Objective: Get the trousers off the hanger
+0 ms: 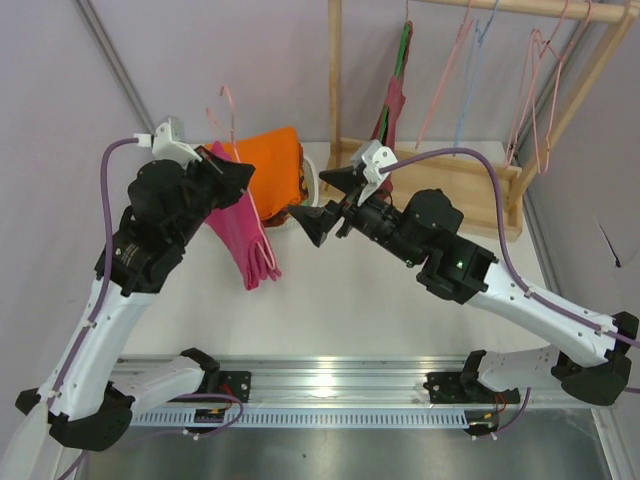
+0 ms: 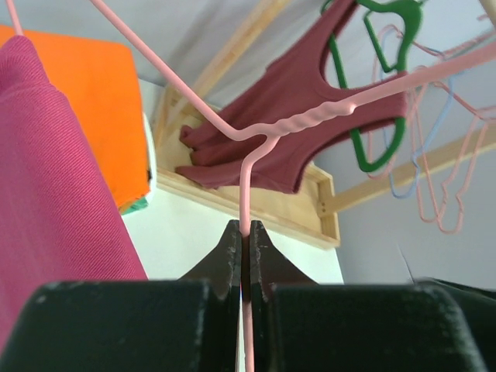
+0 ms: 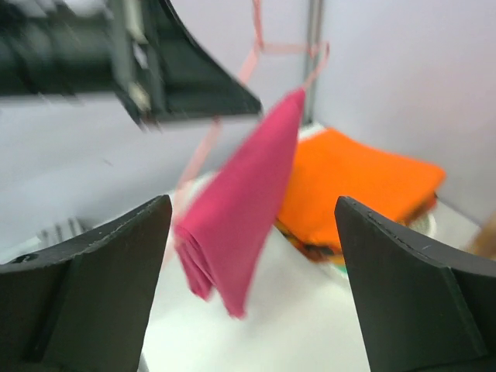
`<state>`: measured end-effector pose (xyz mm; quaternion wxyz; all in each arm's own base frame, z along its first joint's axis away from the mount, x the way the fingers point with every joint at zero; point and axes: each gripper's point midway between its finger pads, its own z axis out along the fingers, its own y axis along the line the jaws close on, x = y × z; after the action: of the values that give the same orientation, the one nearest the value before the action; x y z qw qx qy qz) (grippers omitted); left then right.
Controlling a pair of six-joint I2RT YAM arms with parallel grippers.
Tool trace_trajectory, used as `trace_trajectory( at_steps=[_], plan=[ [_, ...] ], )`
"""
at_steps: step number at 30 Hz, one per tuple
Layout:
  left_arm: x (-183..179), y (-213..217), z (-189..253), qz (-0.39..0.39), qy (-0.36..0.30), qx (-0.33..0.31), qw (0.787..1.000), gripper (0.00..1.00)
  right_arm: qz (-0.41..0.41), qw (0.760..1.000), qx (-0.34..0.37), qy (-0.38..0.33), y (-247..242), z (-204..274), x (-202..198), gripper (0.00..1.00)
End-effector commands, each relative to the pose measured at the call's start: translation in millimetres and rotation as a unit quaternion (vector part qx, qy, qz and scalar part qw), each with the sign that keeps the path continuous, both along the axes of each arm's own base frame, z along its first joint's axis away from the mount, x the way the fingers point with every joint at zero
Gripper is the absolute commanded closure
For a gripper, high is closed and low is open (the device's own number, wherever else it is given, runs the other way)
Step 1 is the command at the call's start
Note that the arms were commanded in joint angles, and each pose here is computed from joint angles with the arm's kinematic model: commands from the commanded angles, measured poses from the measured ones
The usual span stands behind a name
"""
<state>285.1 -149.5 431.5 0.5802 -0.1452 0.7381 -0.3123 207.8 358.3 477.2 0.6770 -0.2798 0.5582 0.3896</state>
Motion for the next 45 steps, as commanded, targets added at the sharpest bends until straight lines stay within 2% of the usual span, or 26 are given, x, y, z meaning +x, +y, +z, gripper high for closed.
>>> trace_trajectory(
  at_steps=[1,5,9,15,25,32,45],
  plan=[
    [-24,-10,80,-0.063,-0.101,-0.053,0.991,1.0,-0.02,0.999,-0.034,-0.013,-14,-29,8,0.07],
    [-28,-5,86,-0.055,-0.103,-0.058,0.991,1.0,0.019,0.996,-0.082,-0.022,-4,-66,-1,0.03],
    [-31,-3,101,-0.053,-0.118,-0.063,0.99,1.0,0.05,0.994,-0.089,-0.032,11,-91,-9,0.01],
    [-31,-6,108,-0.059,-0.123,-0.071,0.988,1.0,0.066,0.995,-0.063,-0.038,31,-93,-8,0.01],
    [-35,-2,122,-0.057,-0.134,-0.08,0.986,1.0,0.096,0.992,-0.06,-0.046,64,-103,-13,0.01],
    [-46,3,130,-0.056,-0.136,-0.094,0.985,1.0,0.015,0.997,-0.058,-0.048,66,-111,14,0.02],
    [-57,4,133,-0.069,-0.135,-0.094,0.984,1.0,-0.012,0.996,-0.055,-0.07,69,-105,24,0.15]
  ],
)
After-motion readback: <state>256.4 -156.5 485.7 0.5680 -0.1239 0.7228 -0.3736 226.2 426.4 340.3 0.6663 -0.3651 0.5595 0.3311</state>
